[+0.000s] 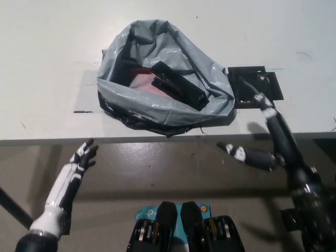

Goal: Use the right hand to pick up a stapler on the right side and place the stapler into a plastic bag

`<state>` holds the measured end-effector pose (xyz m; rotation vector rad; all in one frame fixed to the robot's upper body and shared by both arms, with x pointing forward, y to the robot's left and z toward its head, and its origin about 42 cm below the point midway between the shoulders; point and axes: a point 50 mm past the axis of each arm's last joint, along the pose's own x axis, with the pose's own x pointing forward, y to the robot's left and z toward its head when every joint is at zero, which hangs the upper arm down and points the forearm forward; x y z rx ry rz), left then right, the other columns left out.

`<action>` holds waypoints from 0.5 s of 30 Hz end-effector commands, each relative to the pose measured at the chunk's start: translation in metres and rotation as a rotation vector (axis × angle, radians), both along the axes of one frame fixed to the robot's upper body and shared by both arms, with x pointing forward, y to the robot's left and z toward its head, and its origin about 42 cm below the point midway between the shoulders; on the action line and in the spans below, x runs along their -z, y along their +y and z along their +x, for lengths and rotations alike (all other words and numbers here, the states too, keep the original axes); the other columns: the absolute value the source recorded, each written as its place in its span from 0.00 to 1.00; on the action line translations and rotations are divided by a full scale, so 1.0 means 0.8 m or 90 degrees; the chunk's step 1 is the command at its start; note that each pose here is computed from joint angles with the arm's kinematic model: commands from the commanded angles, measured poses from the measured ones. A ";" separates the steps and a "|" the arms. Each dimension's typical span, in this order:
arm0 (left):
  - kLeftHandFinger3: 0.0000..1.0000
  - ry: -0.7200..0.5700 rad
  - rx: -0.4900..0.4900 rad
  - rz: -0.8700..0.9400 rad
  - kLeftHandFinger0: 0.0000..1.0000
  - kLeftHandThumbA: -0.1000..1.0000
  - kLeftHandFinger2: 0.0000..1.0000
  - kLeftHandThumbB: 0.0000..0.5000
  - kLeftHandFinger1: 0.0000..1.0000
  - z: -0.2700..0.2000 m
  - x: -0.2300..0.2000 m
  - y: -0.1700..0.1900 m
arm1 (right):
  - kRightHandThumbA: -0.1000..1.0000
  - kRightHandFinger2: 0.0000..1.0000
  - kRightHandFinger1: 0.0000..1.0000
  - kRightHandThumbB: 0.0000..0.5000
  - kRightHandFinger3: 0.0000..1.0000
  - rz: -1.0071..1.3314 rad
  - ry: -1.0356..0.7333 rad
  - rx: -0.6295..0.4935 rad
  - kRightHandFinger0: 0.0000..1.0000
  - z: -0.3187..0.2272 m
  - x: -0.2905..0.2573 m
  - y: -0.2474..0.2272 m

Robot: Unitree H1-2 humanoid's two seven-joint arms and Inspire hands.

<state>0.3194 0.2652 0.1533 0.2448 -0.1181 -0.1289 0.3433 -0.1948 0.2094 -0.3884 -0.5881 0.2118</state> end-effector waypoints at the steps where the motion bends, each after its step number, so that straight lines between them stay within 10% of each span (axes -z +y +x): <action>1: 1.00 -0.083 0.029 -0.009 1.00 1.00 1.00 0.08 1.00 0.035 -0.053 0.008 | 0.93 1.00 1.00 0.31 1.00 0.254 -0.125 -0.009 1.00 -0.027 -0.047 -0.018; 15: 1.00 -0.043 0.022 0.001 1.00 0.95 1.00 0.04 1.00 -0.002 -0.023 0.010 | 0.92 1.00 1.00 0.42 1.00 0.214 0.194 0.062 1.00 -0.002 0.119 -0.031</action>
